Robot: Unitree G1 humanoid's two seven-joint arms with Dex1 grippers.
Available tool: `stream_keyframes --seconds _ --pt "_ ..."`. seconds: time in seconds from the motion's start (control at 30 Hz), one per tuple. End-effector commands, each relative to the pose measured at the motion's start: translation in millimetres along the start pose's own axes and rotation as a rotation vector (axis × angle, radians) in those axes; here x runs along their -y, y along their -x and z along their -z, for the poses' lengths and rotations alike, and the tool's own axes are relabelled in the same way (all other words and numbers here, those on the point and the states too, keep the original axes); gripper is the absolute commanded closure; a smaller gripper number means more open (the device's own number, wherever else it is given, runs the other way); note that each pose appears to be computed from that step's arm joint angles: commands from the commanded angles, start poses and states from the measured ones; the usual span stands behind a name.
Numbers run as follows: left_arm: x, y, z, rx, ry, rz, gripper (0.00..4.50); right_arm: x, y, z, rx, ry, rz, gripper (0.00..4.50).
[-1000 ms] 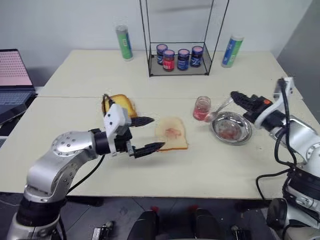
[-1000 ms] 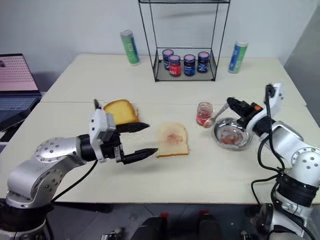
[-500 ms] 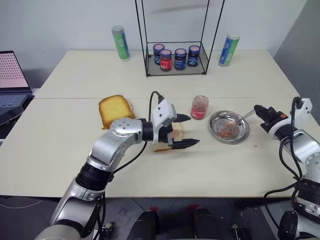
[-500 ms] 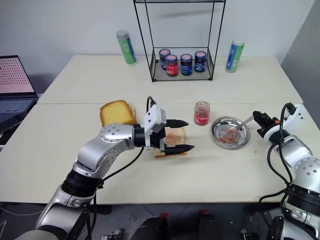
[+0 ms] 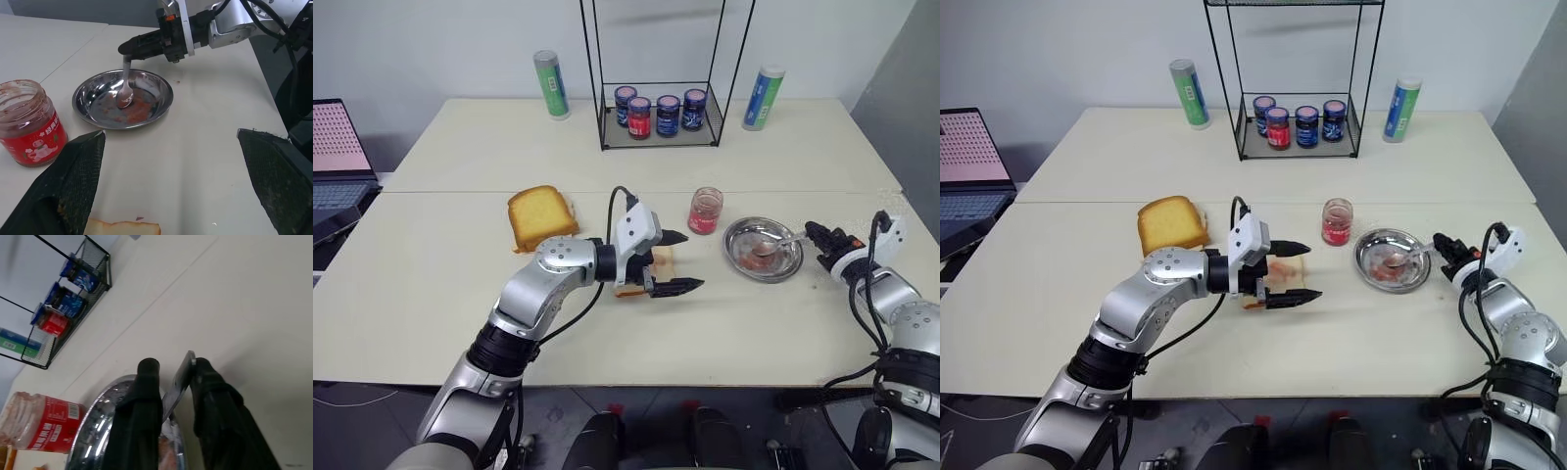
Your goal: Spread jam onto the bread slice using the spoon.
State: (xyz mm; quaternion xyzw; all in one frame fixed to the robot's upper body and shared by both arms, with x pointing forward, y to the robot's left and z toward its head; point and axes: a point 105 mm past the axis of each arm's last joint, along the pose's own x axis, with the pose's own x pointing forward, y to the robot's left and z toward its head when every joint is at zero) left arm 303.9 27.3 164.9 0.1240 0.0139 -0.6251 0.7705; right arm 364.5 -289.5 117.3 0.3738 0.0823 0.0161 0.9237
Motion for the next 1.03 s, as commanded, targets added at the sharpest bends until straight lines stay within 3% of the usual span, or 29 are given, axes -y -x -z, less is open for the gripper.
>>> stream_keyframes --seconds 0.03,0.3,0.43,0.57,0.73,0.9,1.03 --pt "-2.1 3.3 -12.5 0.032 -0.04 -0.018 0.0 -7.6 0.0 -20.1 0.067 0.019 -0.028 2.52" --pt "-4.2 6.5 -12.4 0.033 -0.04 -0.04 0.0 3.0 4.4 -40.0 0.114 0.073 0.037 0.93" --pt "-14.3 20.6 -7.8 -0.005 -0.038 -0.115 0.0 -0.1 13.1 -63.5 0.124 0.297 0.067 0.05" --pt "-26.2 48.5 -0.2 -0.059 -0.001 -0.193 0.0 -40.4 20.9 -63.3 0.044 0.482 -0.108 0.01" --pt "-43.5 118.6 11.6 -0.151 0.07 -0.356 0.0 -104.7 65.8 3.9 -0.335 0.766 -0.533 0.01" --pt "-43.2 163.1 19.4 -0.217 0.136 -0.424 0.0 -109.7 99.4 45.7 -0.558 0.886 -0.657 0.01" --pt "-36.1 170.0 24.4 -0.246 0.137 -0.412 0.0 -114.4 99.0 50.6 -0.539 0.861 -0.663 0.01"
